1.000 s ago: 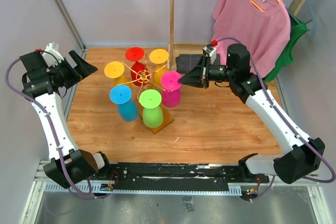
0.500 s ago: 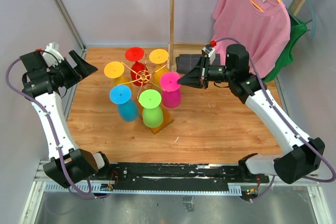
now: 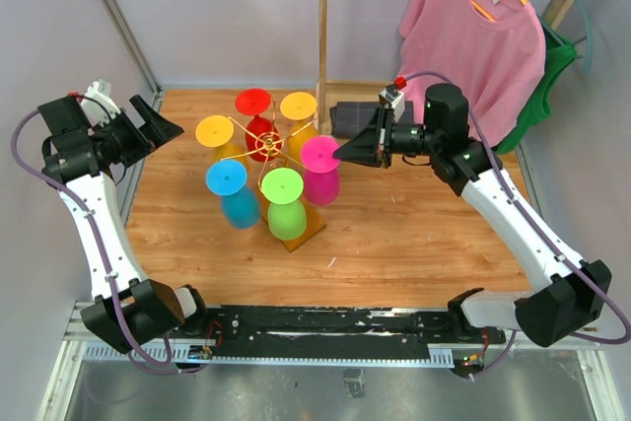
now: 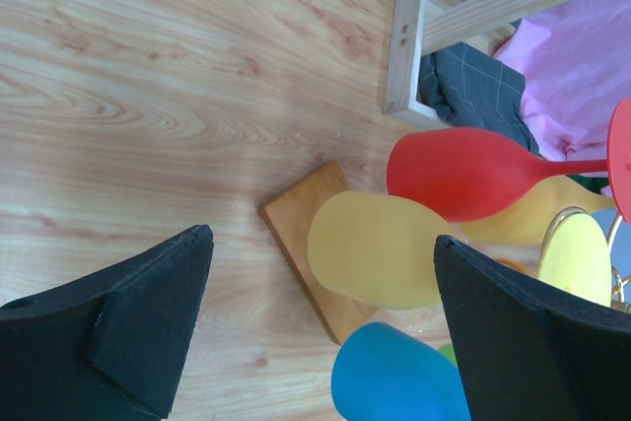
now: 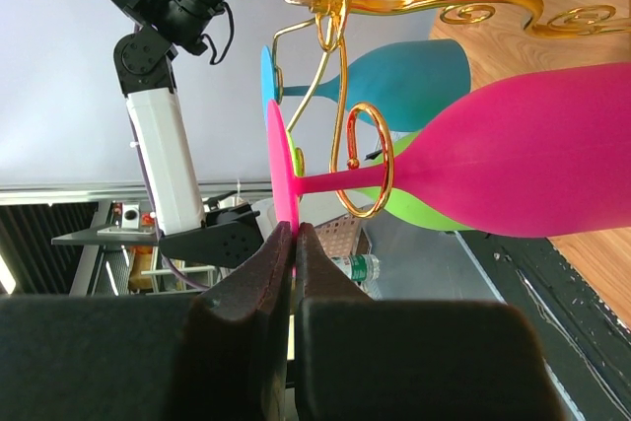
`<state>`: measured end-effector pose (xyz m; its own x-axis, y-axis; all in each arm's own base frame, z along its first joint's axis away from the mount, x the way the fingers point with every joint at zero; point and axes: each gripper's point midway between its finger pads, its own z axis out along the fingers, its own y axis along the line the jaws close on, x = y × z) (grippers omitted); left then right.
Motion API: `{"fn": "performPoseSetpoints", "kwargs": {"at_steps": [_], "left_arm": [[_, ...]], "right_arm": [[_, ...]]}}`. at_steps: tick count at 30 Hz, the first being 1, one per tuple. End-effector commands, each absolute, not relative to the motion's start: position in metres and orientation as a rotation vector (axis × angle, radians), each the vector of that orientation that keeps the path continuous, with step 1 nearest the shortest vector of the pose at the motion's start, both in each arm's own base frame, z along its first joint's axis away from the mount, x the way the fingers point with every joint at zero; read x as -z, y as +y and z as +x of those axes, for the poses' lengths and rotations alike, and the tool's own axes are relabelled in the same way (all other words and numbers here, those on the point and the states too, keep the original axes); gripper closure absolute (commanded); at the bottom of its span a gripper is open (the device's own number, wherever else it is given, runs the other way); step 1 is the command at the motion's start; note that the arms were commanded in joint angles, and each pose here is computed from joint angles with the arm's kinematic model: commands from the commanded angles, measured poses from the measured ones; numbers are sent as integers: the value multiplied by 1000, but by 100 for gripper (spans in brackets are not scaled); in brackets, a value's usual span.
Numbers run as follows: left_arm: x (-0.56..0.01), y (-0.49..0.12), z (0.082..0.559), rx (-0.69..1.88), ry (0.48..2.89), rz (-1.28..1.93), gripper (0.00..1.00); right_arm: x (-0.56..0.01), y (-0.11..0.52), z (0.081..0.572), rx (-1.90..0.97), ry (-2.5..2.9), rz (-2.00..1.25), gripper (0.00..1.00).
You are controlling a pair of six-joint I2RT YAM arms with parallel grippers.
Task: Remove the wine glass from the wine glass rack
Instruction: Pick up the wine glass from the wine rack.
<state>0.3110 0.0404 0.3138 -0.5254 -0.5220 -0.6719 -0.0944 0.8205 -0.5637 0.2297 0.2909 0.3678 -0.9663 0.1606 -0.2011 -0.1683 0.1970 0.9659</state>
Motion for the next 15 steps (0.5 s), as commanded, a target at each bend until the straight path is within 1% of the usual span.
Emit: {"fn": "performPoseSetpoints", "kwargs": {"at_steps": [1, 15], "left_arm": [[-311, 42, 310, 587, 2085, -454, 1], [-313, 42, 310, 583, 2081, -450, 1]], "right_arm": [[-390, 292, 215, -1864, 2162, -72, 99], [-394, 302, 216, -1874, 2159, -100, 99]]}}
